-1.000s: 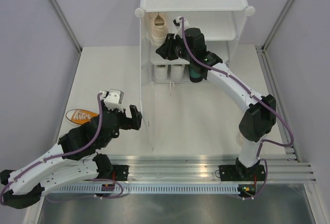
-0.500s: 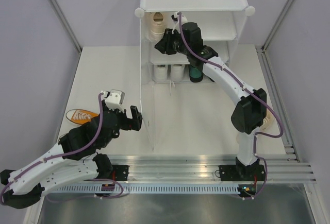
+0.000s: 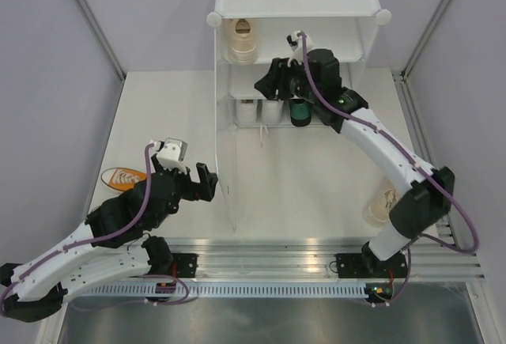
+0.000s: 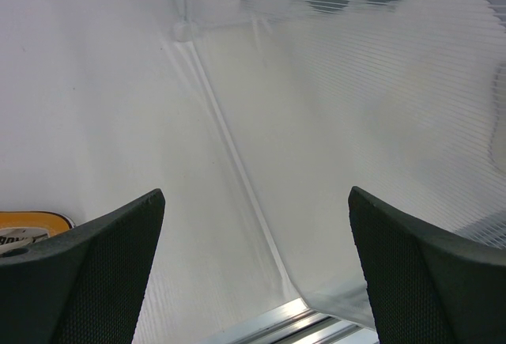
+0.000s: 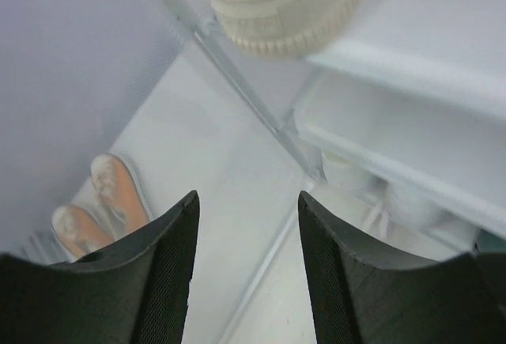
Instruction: Place and organize the shoes in the shoe cabinet
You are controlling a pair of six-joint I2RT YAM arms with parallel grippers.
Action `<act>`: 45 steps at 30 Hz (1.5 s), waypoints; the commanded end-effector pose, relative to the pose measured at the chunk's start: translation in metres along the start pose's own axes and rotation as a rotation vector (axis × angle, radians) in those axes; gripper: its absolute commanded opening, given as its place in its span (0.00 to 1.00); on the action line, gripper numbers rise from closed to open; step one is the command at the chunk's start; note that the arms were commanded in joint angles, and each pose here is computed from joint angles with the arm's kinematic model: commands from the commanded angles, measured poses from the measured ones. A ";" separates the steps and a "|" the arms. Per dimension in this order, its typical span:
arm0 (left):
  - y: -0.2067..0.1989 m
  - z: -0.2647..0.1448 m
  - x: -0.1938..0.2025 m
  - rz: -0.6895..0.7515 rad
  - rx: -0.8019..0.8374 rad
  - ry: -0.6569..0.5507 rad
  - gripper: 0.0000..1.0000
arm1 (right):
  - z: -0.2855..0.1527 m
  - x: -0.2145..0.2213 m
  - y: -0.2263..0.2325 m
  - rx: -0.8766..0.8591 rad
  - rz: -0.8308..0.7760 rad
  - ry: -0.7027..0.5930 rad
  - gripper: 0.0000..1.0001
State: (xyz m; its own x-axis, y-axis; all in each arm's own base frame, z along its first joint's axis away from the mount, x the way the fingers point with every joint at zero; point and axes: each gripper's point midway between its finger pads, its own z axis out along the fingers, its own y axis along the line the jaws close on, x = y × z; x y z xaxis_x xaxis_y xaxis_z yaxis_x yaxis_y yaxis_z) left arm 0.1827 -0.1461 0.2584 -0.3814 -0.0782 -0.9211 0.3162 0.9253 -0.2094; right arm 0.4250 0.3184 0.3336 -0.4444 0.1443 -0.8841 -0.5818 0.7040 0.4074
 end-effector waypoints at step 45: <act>-0.013 -0.006 -0.009 -0.016 0.094 -0.037 1.00 | -0.292 0.282 -0.209 1.219 0.579 -0.174 0.01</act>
State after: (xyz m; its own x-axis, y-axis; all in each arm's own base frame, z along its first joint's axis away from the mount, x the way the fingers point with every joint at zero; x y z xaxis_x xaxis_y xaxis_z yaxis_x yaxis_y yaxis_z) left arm 0.1742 -0.1537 0.2640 -0.3847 -0.1049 -0.9171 0.3763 0.8894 -0.2596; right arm 0.1941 -0.0247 0.0511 -0.3131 0.5731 -0.7573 0.7826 0.6074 0.1361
